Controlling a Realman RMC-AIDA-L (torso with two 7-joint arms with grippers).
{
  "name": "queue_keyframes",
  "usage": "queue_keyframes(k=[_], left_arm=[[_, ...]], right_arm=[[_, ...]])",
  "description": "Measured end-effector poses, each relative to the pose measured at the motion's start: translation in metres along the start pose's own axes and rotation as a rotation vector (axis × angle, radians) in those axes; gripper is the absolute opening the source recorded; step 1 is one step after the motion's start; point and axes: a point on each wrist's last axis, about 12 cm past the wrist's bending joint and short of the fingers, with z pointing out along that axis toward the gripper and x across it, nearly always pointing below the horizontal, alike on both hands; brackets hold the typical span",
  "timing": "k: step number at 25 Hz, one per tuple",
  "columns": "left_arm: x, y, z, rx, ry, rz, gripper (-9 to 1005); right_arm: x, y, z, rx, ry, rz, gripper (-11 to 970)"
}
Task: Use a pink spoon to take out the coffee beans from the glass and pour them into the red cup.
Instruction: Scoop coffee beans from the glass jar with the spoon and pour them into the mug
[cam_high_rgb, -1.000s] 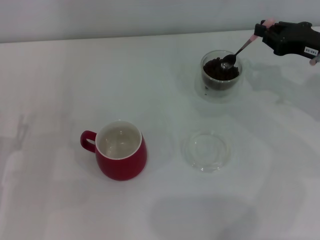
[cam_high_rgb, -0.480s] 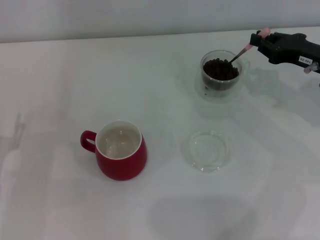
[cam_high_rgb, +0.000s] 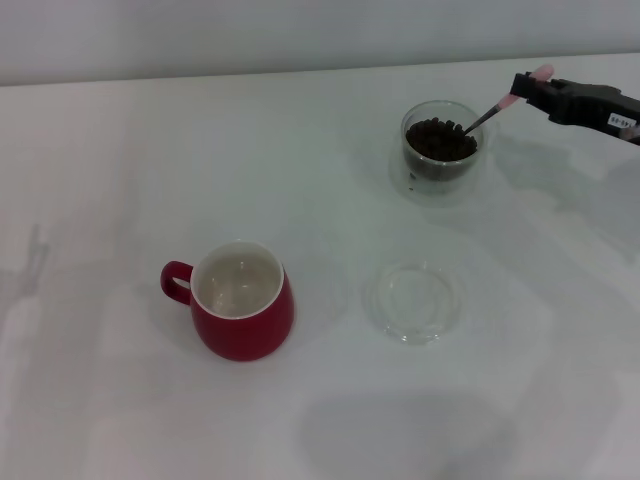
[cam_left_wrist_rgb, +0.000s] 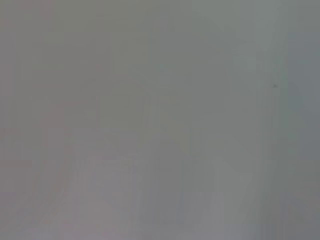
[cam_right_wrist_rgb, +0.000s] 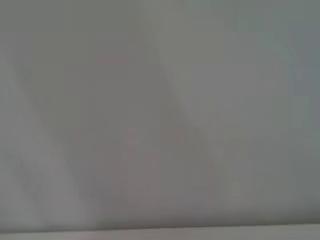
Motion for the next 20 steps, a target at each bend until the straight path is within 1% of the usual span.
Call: queue_keyframes(k=[8,20], left_arm=[[-0.0016,0.0013,0.004,0.005,-0.004,0.012,801],[-0.0025,0.0008,0.0062,0.009,-0.007,0.015,800]], right_arm=[[0.0002,-0.0036,-0.0018,0.021,-0.001,0.141,144],[-0.0001,-0.0055,-0.003,0.027,-0.001,0.251,144]])
